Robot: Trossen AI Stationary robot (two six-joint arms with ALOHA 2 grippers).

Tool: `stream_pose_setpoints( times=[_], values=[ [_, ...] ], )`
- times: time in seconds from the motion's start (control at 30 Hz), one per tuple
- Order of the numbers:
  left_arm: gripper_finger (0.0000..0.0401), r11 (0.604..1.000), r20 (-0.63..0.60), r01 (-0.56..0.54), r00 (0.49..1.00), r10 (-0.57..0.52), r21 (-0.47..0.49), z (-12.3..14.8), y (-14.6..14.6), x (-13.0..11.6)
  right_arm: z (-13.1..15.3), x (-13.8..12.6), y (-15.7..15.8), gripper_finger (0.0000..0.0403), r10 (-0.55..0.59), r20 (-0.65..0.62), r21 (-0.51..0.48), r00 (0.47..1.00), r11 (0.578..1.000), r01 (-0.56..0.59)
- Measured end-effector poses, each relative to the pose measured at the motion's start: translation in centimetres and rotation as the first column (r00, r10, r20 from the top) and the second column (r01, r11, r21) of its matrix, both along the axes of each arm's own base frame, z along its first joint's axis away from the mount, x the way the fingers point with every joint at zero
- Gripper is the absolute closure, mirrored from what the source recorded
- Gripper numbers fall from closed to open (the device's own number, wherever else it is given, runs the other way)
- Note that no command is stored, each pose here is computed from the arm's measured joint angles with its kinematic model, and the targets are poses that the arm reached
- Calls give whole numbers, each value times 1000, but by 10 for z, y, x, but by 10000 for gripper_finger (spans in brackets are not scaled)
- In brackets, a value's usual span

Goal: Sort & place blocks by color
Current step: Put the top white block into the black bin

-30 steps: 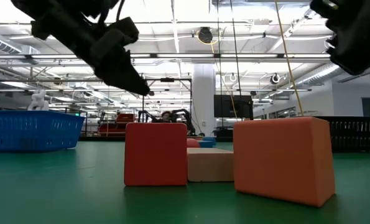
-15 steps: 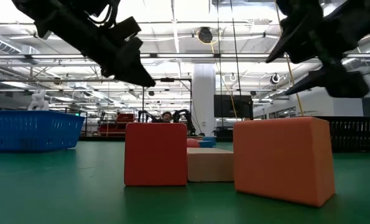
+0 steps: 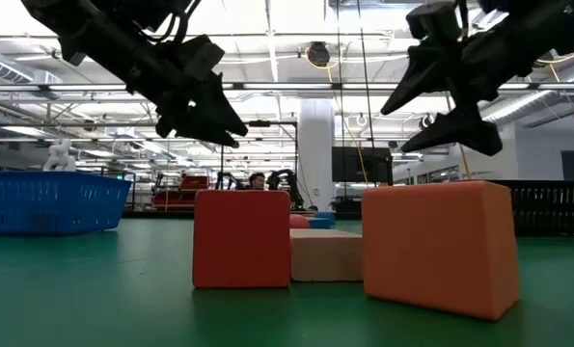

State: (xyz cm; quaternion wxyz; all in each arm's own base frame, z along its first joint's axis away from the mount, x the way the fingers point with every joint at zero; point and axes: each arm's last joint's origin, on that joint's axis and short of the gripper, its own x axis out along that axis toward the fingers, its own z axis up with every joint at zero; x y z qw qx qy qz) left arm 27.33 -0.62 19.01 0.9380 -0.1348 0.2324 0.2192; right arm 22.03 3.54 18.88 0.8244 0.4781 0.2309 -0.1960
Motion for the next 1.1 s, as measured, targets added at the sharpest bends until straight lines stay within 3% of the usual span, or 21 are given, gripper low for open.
stream_pose_setpoints(
  times=[0.17,0.3,0.47,0.83,1.1],
  values=[
    [155,997,28,-19,999,21,-69,-3,-6,2,0,2,-12,156,-27,-6,-49,1000,998,26],
    [163,996,66,-3,998,9,-92,-12,-15,11,1,2,-19,156,-88,-3,-144,996,986,87],
    [183,998,63,42,997,-39,-43,-28,-24,22,4,3,-25,156,-133,25,-261,991,956,134],
    [192,995,-73,98,993,-96,18,-62,-38,41,27,15,-30,156,-31,217,-421,976,899,122],
    [192,998,-141,42,989,-36,42,-82,-35,40,31,16,-29,156,-7,243,-451,970,884,120]
  ],
)
